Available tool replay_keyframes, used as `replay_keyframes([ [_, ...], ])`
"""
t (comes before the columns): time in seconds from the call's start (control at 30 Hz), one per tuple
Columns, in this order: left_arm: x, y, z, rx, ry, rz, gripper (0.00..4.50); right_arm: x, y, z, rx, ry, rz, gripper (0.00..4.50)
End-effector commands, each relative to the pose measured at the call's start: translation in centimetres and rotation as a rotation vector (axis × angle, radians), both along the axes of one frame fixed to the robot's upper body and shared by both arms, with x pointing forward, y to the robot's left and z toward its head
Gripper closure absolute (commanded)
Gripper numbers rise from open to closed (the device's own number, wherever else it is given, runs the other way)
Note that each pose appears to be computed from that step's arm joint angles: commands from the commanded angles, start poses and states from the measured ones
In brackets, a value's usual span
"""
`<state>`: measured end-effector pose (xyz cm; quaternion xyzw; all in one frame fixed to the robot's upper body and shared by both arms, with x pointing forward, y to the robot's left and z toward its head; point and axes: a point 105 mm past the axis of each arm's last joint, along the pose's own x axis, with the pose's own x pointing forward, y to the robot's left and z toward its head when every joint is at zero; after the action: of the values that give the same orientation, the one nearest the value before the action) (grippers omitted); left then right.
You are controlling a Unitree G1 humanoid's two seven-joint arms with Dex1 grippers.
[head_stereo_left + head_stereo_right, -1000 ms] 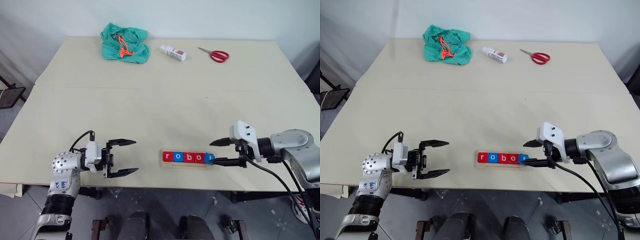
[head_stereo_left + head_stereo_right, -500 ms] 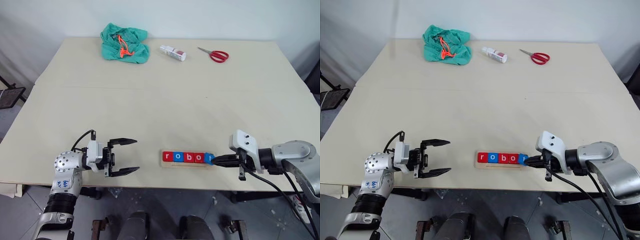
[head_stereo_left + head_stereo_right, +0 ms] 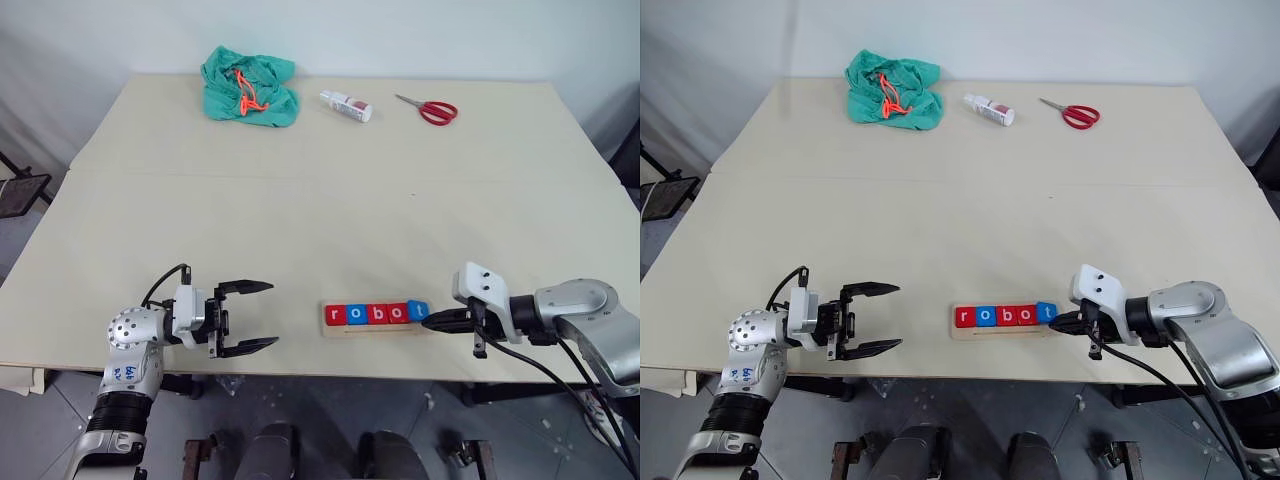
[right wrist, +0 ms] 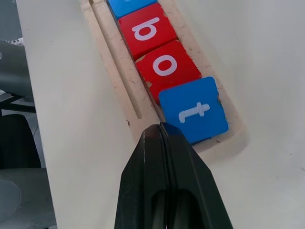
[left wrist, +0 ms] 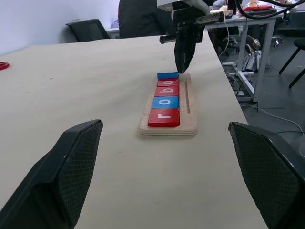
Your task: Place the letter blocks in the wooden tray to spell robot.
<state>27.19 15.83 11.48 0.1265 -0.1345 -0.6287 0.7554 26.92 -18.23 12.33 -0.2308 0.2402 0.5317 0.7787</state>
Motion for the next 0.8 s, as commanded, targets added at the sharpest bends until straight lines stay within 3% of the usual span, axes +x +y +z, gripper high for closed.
replay_keyframes([
  [0.03,-0.2,0.0,0.7,0.004,-0.036,0.002,0.0,-0.5,0.4,2.1,0.027,-0.048,0.042,4.49],
  [0.23,0.0,-0.1,0.7,0.0,-0.037,-0.001,0.0,0.0,1.5,3.4,0.107,-0.067,0.027,4.49],
  [0.6,-0.1,-0.1,0.8,0.004,-0.039,-0.005,0.0,1.5,1.1,0.7,0.074,-0.062,-0.03,4.49],
  [0.8,-0.1,0.0,0.9,0.006,-0.042,0.0,0.0,1.6,1.4,1.0,0.088,-0.074,-0.021,4.49],
])
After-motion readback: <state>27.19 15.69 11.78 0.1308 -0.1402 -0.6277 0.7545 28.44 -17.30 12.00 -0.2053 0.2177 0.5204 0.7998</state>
